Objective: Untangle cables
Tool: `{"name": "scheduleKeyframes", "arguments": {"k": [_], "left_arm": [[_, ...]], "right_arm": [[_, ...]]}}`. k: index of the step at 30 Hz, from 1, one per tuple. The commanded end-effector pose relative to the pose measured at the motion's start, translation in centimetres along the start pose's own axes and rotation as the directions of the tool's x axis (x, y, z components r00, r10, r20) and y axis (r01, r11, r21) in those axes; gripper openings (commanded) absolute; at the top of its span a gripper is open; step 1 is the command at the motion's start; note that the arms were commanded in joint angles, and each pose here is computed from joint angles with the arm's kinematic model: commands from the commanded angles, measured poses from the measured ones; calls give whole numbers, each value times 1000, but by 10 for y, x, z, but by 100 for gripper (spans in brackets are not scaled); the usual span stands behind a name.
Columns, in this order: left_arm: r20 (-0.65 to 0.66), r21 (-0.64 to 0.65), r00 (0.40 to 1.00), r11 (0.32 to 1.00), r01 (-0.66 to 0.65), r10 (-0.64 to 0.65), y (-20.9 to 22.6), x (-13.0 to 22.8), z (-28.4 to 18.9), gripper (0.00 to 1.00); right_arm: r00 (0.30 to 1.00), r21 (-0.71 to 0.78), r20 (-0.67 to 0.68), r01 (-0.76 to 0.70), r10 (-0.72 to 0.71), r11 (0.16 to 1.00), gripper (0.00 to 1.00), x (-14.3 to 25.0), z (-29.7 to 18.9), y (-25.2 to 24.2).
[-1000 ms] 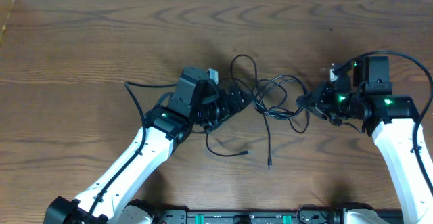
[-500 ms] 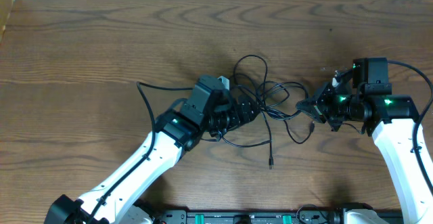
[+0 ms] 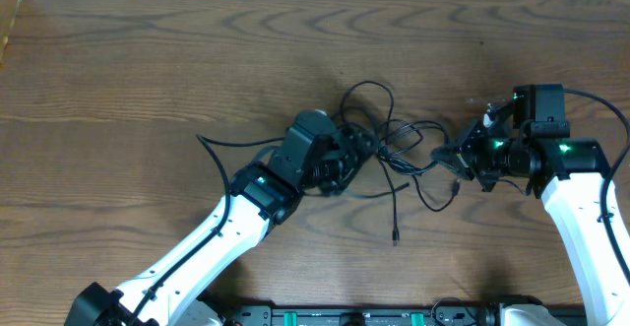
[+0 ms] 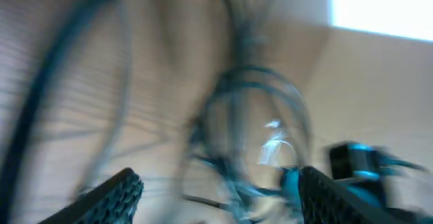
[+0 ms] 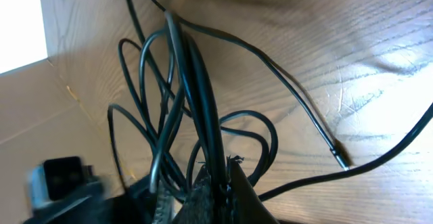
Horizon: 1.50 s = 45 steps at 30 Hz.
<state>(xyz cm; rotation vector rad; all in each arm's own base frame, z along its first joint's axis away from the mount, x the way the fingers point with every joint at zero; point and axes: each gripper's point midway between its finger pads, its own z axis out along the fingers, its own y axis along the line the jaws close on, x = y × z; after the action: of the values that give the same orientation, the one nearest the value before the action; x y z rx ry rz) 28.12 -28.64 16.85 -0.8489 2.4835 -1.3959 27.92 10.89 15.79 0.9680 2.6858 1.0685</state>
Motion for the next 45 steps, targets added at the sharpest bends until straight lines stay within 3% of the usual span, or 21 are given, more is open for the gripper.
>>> {"name": "scheduleKeyframes", "arguments": {"k": [1,5,11,20,25,29,31,34,37,39,41,42,45], "left_arm": [[-57,100,997,994,50,-44,-28,10,-5,73],[-71,154,997,988,29,-19,-41,13,-7,73],[-77,34,995,997,68,-65,-12,14,-2,65],[-81,-74,993,994,83,-89,19,15,19,64],[-77,-94,988,987,128,-136,25,13,26,56],[-79,-60,989,991,117,-121,18,11,31,55],[-80,-45,990,993,112,-115,15,10,34,56],[-68,-46,991,993,111,-114,17,7,39,74],[-11,-64,999,997,40,-41,25,-4,44,76],[56,-75,995,994,-77,81,27,-20,43,76],[140,-101,962,970,-222,235,25,-47,36,77],[171,-118,940,953,-279,296,25,-61,31,83],[187,-158,904,920,-359,385,30,-88,14,84]], "right_arm": [[1000,-12,-18,9,-9,1000,2,4,0,2],[1000,-12,-19,9,-9,1000,1,4,0,2],[1000,-11,-20,8,-8,1000,1,4,0,1],[1000,-10,-24,10,-10,1000,2,6,1,1],[1000,-7,-28,6,-7,1000,2,7,1,1],[1000,-9,-30,6,-7,1000,2,7,1,1],[1000,-9,-30,6,-7,1000,2,7,1,1],[999,-14,-35,6,-7,1000,1,8,1,2],[999,-13,-35,7,-7,1000,1,8,1,2],[999,-14,-35,7,-8,1000,2,8,0,2],[999,-13,-36,6,-7,1000,2,8,1,2],[999,-13,-37,6,-6,1000,1,8,1,1],[999,-13,-41,4,-4,1000,1,9,1,1]]}}
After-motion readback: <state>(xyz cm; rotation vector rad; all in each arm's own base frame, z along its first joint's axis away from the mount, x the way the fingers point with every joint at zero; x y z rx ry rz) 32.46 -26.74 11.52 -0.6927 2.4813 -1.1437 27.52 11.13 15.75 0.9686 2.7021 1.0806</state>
